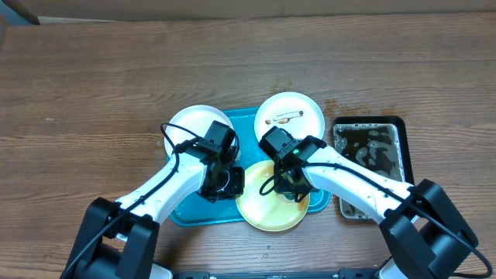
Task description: Clean dirty plates on tray and stack at the side
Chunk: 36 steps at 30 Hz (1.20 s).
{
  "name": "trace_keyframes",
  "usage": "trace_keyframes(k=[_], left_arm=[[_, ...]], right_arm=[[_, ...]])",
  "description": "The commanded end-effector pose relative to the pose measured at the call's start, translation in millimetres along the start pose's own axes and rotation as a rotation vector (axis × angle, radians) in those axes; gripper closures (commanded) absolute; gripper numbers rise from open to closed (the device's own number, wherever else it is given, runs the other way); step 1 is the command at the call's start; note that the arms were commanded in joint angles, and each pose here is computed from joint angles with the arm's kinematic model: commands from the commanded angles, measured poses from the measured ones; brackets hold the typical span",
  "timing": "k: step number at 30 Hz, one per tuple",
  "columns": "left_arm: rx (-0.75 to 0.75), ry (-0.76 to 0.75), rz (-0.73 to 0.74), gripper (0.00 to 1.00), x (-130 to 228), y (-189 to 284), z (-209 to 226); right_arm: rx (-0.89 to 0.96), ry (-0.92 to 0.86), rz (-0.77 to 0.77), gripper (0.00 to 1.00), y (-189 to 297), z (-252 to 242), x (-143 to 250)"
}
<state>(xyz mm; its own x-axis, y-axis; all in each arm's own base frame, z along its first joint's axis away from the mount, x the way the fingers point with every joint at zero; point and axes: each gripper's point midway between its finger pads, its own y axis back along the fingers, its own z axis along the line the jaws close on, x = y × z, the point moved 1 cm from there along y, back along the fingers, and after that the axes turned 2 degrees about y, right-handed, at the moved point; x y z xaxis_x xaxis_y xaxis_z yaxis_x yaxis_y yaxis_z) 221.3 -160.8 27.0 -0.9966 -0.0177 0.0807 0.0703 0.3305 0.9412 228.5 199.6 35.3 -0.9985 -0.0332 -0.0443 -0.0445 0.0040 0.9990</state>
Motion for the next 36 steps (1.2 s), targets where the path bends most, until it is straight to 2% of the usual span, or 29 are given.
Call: trace_keyframes(k=[1, 7, 13, 18, 25, 32, 36], left_arm=[[0.008, -0.032, -0.024, 0.96, -2.0, 6.0, -3.9], [-0.043, -0.033, -0.051, 0.96, -10.7, 17.3, -2.3], [-0.143, -0.059, -0.087, 0.96, -22.3, 42.2, 1.6], [-0.228, -0.065, -0.155, 0.96, -32.8, 72.0, 4.9], [-0.438, -0.049, -0.279, 0.96, -41.8, 119.8, 28.1], [-0.755, -0.064, -0.416, 0.96, -51.9, 166.8, 57.2], [-0.841, -0.094, -0.456, 0.96, -54.2, 176.7, 59.3]], right_arm=[[-0.102, 0.078, -0.049, 0.96, 29.8, 19.9, -7.8], [-0.204, 0.051, -0.175, 0.96, 82.4, 21.7, -25.0], [-0.216, -0.058, -0.225, 0.96, 109.2, -15.5, -36.3], [-0.146, -0.212, -0.172, 0.96, 104.8, -73.3, -43.7], [-0.087, -0.289, -0.138, 0.96, 98.8, -134.0, -50.2], [-0.062, -0.362, -0.107, 0.96, 87.9, -165.0, -54.9], [-0.056, -0.367, -0.087, 0.96, 78.2, -166.6, -52.9]])
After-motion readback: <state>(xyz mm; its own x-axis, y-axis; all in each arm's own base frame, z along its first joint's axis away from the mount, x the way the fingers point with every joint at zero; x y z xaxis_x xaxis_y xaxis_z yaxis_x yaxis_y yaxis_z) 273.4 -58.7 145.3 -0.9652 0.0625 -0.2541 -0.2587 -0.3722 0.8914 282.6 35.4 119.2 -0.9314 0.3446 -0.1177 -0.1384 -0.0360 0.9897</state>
